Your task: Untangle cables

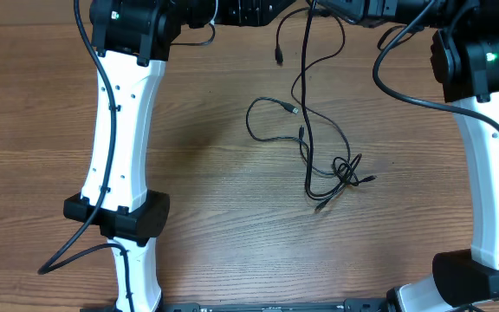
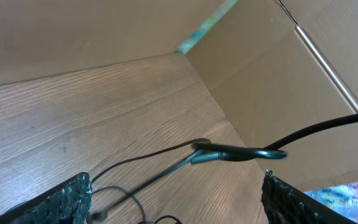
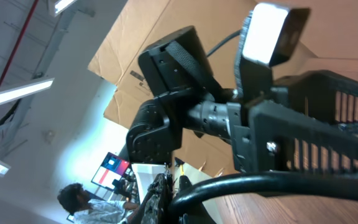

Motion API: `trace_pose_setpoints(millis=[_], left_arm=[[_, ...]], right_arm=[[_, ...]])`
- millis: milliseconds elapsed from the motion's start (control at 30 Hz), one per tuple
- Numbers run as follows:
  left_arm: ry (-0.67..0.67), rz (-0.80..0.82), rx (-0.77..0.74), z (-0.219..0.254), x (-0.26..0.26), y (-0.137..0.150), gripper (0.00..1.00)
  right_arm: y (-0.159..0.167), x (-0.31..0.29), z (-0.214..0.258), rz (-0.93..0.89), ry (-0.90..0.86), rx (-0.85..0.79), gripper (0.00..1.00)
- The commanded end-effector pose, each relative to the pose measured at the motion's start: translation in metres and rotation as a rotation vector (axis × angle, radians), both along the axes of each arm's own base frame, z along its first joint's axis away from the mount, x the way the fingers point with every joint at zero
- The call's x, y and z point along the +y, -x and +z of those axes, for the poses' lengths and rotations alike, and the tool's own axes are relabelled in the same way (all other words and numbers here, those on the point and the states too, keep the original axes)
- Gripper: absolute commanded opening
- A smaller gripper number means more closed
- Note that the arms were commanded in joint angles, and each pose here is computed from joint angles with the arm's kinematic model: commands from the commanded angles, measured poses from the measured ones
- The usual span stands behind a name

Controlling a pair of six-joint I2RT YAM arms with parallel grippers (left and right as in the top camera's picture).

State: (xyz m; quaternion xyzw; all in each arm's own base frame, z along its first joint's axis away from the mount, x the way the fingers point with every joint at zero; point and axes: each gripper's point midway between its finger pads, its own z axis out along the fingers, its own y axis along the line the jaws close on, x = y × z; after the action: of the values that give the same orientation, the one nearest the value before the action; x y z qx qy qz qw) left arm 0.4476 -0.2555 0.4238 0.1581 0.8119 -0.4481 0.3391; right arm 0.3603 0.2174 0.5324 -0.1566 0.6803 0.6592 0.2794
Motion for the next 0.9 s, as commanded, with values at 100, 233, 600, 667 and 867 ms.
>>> trace_pose_setpoints(millis=[100, 233, 600, 667, 867], left_arm=[[-0.023, -0.077, -0.052, 0.0, -0.013, 0.013, 0.88], [-0.025, -0.089, -0.059, 0.001, -0.018, 0.015, 0.89], [-0.062, -0.078, -0.112, 0.0, -0.021, 0.012, 0.89], [-0.087, -0.037, -0.116, -0.003, -0.017, 0.005, 0.89], [-0.086, 0.092, -0.087, -0.001, -0.006, -0.012, 0.9]], right_arm=[[0.006, 0.001, 0.015, 0.004, -0.032, 0.011, 0.04], [0.008, 0.004, 0.018, 0.012, -0.039, 0.017, 0.04], [0.026, 0.029, 0.022, 0.088, -0.049, 0.009, 0.04], [0.028, 0.032, 0.022, 0.097, -0.048, 0.011, 0.04], [0.035, 0.04, 0.019, 0.127, -0.043, 0.027, 0.04]])
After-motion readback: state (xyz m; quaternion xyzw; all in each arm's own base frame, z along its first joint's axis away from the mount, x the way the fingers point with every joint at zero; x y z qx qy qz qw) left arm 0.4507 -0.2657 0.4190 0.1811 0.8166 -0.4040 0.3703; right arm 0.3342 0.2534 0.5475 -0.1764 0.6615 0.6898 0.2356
